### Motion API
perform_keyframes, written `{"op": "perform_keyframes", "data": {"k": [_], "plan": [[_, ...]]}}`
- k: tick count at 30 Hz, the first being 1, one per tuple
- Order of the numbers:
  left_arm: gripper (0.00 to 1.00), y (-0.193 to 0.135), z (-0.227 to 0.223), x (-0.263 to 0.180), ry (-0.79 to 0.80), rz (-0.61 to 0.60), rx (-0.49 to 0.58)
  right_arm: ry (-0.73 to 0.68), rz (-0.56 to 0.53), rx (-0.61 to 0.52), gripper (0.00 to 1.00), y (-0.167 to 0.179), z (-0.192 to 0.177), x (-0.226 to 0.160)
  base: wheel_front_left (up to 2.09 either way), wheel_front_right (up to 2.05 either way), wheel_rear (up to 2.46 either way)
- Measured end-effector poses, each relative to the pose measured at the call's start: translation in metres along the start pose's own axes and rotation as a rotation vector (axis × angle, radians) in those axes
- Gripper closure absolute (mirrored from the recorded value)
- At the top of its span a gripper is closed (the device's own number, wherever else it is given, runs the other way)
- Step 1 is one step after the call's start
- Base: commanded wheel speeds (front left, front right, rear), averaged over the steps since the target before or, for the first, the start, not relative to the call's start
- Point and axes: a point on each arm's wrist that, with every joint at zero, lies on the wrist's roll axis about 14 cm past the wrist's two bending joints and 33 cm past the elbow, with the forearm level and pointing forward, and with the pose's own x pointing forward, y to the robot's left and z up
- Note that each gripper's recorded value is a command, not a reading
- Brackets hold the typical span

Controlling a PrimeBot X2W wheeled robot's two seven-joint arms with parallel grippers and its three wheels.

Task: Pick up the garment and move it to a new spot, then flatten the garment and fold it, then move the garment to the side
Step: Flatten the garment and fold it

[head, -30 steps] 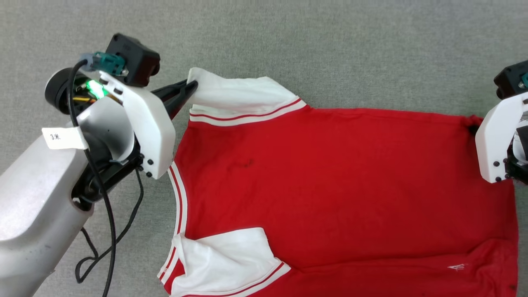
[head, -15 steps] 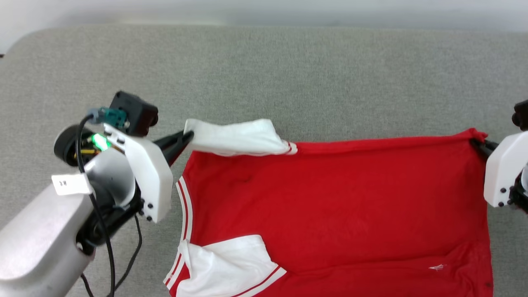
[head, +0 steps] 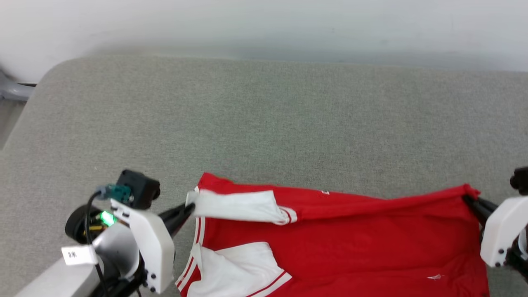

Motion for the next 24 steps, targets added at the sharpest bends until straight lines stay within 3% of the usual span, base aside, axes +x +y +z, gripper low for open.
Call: {"op": "perform_keyframes", "data": {"k": [9,24], "plan": [[1.00,-0.020,-0.045,-0.020,0.074,-0.015,-0.066,0.050,0.026,0.058,1.00,0.007,-0.034,-0.021,0.00,0.00,0.00],[1.00,-0.032,-0.103,-0.017,0.197,-0.024,-0.068,0.135,0.035,0.091,1.00,0.011,-0.076,-0.032,0.00,0.00,0.00]]}}
